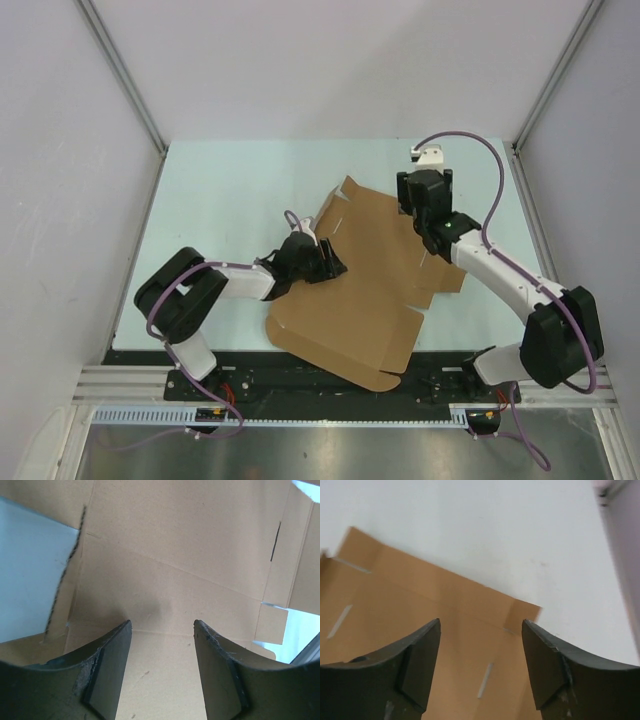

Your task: Fold the paper box

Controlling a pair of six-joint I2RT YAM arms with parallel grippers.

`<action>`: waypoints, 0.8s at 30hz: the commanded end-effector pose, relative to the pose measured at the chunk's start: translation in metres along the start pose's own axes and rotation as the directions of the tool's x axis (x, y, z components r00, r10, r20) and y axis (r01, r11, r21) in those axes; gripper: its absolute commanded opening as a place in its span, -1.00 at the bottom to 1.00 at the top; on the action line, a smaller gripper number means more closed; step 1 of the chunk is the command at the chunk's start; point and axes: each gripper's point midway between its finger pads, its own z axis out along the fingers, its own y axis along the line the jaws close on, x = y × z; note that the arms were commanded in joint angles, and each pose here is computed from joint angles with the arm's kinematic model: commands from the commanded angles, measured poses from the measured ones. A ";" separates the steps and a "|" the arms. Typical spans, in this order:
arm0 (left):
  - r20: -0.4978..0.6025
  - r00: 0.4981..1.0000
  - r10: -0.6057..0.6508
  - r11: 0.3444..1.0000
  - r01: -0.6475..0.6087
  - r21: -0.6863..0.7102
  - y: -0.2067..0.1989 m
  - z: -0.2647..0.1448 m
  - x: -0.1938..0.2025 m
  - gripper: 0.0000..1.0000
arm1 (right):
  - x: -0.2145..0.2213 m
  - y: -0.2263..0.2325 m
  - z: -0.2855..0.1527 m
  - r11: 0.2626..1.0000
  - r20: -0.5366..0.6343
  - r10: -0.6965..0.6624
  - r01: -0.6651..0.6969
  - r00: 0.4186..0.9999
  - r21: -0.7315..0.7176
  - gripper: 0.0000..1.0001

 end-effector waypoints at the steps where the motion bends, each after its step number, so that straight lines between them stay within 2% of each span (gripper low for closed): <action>1: -0.216 0.976 -0.029 0.952 -0.039 -0.304 0.100 -0.010 0.079 0.23 | -0.031 0.061 0.025 0.933 0.004 0.065 -0.060 0.998 -0.354 0.46; 2: -0.224 0.974 -0.030 0.949 -0.042 -0.311 0.103 -0.012 0.083 0.23 | -0.034 0.068 0.030 0.910 -0.026 0.080 -0.084 0.996 -0.406 0.47; 3: -0.226 0.974 -0.026 0.949 -0.047 -0.312 0.104 -0.013 0.083 0.23 | -0.028 0.079 0.035 0.848 -0.082 0.083 -0.114 0.993 -0.517 0.49; 9: -0.254 0.967 -0.028 0.940 -0.061 -0.334 0.114 -0.018 0.093 0.23 | -0.011 0.116 0.097 0.698 -0.208 0.058 -0.189 0.976 -0.691 0.51; 14: -0.259 0.965 -0.035 0.936 -0.059 -0.346 0.116 -0.018 0.093 0.23 | 0.020 0.128 0.149 0.669 -0.290 -0.030 -0.196 0.957 -0.717 0.52; 24: -0.244 0.968 -0.063 0.920 -0.039 -0.390 0.125 -0.019 0.095 0.23 | 0.049 0.115 0.194 0.668 -0.336 -0.032 -0.230 0.941 -0.707 0.52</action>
